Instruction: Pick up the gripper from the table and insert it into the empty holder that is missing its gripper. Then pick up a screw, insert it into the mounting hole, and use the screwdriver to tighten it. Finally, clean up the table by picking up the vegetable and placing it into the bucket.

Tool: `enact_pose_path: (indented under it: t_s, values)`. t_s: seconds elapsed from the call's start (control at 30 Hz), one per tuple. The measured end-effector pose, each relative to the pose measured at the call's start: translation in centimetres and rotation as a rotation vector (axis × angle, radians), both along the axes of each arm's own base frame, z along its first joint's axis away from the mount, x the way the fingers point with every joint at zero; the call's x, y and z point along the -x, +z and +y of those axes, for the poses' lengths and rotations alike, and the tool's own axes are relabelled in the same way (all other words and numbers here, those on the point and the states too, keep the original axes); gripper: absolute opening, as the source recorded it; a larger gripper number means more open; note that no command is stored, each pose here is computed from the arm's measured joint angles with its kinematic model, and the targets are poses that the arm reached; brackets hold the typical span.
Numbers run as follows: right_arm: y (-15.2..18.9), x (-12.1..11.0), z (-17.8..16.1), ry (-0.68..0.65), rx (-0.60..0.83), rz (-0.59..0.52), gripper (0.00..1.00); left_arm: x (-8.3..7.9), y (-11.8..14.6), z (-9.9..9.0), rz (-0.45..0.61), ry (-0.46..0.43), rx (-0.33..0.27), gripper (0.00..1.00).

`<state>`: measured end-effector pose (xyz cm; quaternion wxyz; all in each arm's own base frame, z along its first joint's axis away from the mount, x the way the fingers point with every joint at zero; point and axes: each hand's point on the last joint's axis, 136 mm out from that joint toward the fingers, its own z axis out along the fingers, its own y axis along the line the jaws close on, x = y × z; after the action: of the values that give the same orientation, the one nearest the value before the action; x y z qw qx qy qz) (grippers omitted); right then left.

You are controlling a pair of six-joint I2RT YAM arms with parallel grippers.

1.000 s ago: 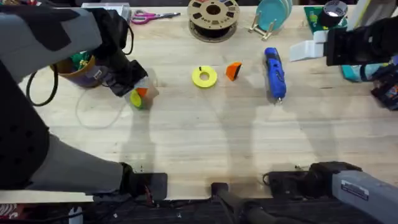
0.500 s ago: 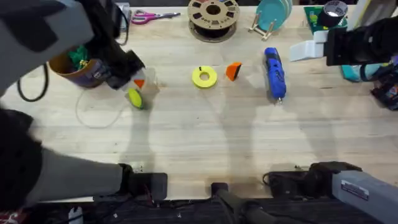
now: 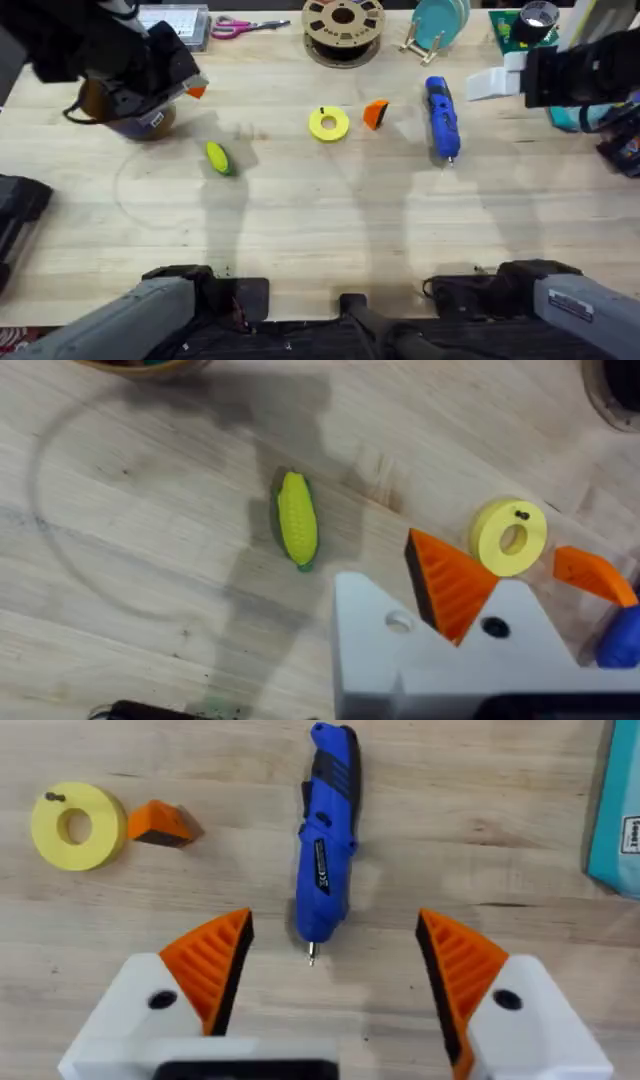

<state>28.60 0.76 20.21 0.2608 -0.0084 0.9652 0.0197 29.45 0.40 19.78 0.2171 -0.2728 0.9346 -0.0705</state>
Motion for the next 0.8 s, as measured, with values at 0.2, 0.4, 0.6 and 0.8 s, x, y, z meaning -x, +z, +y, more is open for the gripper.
enact_pose_path:
  t_s: [0.2,0.4,0.6,0.8]
  values:
    - [0.0,0.0,0.0,0.0,0.0,0.0,0.998,0.5,1.5,0.0,-0.054,-0.043,-0.024,0.004]
    - [0.0,0.0,0.0,0.0,0.0,0.001,0.997,0.6,1.5,0.0,-0.052,-0.06,-0.033,0.194]
    - [0.0,0.0,0.0,0.0,0.0,0.001,0.997,0.6,1.5,0.0,-0.051,-0.059,-0.034,0.973]
    - [0.0,0.0,0.0,0.0,0.0,0.0,0.998,0.3,1.6,0.0,-0.064,-0.061,-0.038,0.985]
